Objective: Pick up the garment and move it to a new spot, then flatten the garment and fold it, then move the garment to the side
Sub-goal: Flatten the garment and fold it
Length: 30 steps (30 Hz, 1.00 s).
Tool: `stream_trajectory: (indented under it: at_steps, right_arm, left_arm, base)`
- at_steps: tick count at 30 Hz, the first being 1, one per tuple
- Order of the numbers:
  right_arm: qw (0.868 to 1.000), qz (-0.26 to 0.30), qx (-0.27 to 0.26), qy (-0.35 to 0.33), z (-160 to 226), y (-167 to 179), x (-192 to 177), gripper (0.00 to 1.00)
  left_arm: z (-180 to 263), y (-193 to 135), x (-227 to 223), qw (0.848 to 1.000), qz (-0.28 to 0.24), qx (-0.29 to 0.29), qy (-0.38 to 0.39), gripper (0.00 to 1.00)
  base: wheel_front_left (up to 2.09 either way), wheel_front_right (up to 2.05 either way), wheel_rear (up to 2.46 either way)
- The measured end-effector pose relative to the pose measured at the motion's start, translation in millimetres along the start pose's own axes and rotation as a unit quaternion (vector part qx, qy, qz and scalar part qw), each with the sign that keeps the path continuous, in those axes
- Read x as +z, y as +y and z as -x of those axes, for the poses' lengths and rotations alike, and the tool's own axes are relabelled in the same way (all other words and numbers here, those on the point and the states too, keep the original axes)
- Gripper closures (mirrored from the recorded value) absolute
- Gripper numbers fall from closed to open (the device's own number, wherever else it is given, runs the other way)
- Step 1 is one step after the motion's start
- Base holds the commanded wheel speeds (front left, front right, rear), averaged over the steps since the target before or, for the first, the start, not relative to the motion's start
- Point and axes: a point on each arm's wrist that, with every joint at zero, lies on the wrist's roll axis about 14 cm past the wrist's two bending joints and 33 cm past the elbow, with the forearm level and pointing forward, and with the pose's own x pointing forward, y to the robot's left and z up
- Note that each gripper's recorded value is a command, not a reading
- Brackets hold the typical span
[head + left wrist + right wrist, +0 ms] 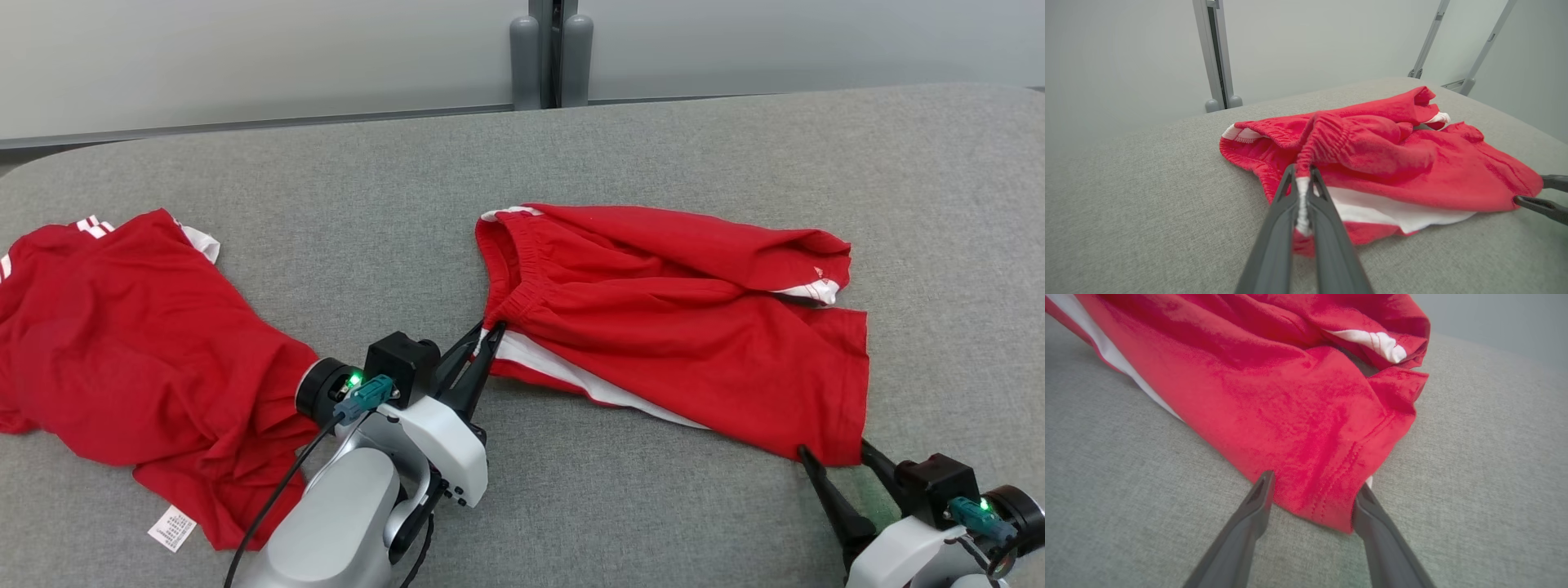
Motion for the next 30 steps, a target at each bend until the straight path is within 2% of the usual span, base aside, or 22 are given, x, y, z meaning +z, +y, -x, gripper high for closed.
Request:
stream_trajectory:
  at_steps: [7,13,23,30]
  right_arm:
    - [0.999,-0.036,-0.002,-0.027,-3,-5,19,1.0]
    - [0.992,-0.074,-0.01,-0.1,-6,-19,71,1.0]
    - [0.965,-0.144,-0.015,-0.219,-1,-47,173,1.0]
    - [0.949,-0.145,-0.005,-0.279,14,-51,226,1.0]
  left_arm:
    - [3,3,6,1.0,0.002,0.007,-0.01,1.0]
    - [5,4,27,0.999,0.0,0.011,-0.043,1.0]
    - [17,6,100,0.988,-0.004,0.021,-0.153,1.0]
    - [33,-9,142,0.975,0.032,0.003,-0.219,1.0]
  base:
    - [0.0,0.0,0.0]
    - [0.0,0.0,0.0]
    - [0.0,0.0,0.0]
    - [0.0,0.0,0.0]
